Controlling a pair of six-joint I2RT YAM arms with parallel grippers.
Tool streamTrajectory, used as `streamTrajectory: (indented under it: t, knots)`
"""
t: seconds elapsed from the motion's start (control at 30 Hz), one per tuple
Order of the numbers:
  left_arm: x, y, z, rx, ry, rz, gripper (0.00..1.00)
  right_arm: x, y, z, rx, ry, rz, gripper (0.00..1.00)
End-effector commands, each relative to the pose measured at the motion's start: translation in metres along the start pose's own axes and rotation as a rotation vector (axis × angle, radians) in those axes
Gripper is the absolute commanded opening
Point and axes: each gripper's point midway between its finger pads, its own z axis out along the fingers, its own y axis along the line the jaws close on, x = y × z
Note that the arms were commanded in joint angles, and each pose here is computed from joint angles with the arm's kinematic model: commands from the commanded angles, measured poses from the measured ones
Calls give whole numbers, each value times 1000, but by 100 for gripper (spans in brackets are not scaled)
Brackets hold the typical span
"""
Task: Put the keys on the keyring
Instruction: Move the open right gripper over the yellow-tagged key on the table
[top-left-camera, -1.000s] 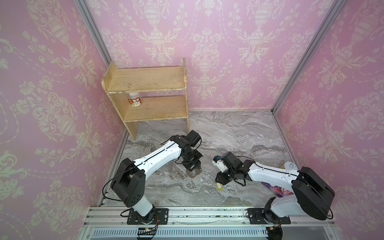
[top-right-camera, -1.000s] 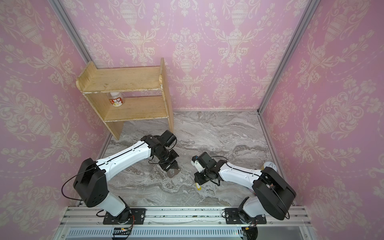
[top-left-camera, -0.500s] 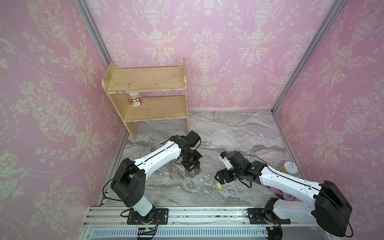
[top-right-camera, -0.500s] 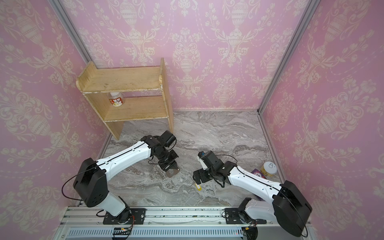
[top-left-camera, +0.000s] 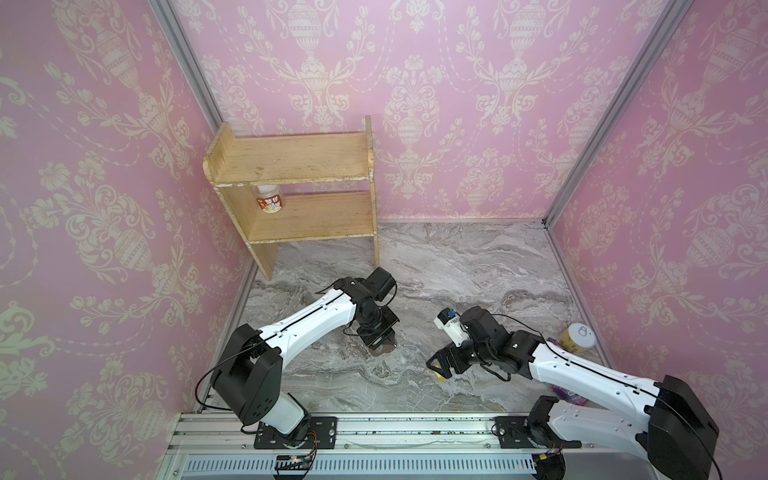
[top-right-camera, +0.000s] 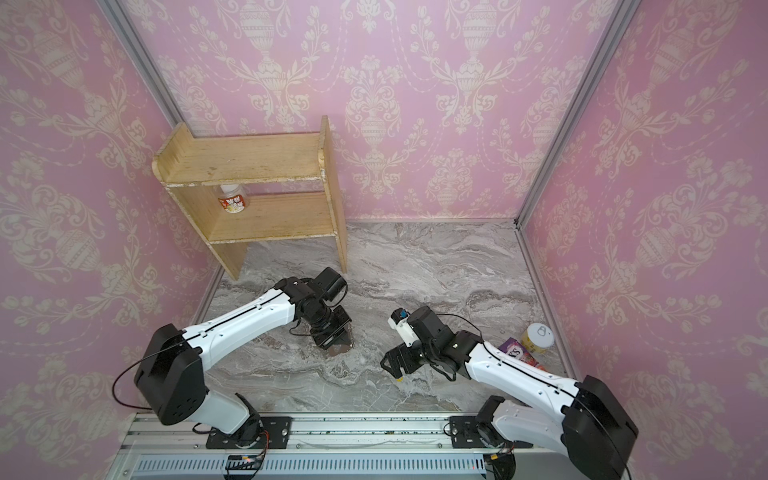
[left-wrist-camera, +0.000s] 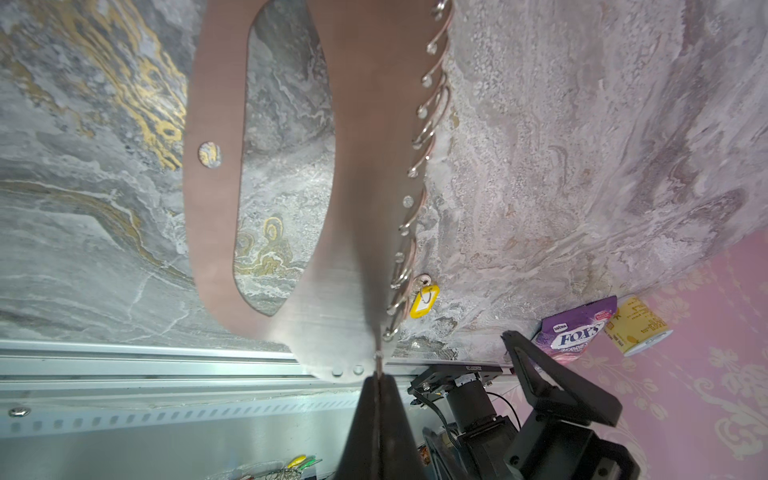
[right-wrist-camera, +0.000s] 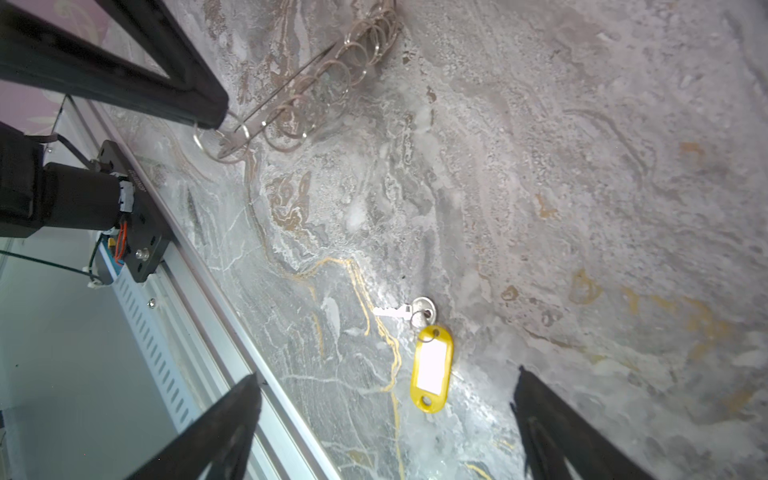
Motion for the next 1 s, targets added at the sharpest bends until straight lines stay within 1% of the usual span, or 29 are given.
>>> streamTrajectory:
  t: [0.0,0.03,0.07,0.13,0.2,0.27,0.37,0.43,0.53,0.6,0.7,0.8,0.87,0.97]
  knots:
    - [-6,9,-3,5,-38,14,0,9,3,8,36,120,-137,67]
    - [-6,8,-3,10,-39,16,0,12,5,13,27,150,-140,65]
    - [-5,9,-2,10,-37,19,0,14,6,20,51,172,-165,64]
    - [-6,10,-2,11,-35,24,0,19,7,33,123,198,-242,62]
    - [-6,13,-3,9,-34,29,0,28,11,48,151,240,-315,59]
    - [-7,16,-5,13,-32,25,0,31,10,55,211,244,-375,63]
    - [-10,22,-6,9,-26,21,0,19,4,54,294,230,-404,63]
    - [-11,26,-6,7,-19,21,0,4,8,49,315,232,-455,64]
    - [-13,28,-5,10,-10,24,0,-10,1,39,404,336,-567,66]
    - [-15,28,-4,18,-4,27,0,-7,-11,36,439,405,-601,68]
    - [-18,26,-5,27,0,27,0,6,-24,34,411,468,-550,69]
    - [-20,28,-6,32,-2,28,0,14,-29,29,377,502,-508,74]
    - [-22,29,-5,28,-4,30,0,19,-34,27,362,531,-486,76]
    - [-23,27,0,36,10,22,0,27,-41,27,361,568,-470,77]
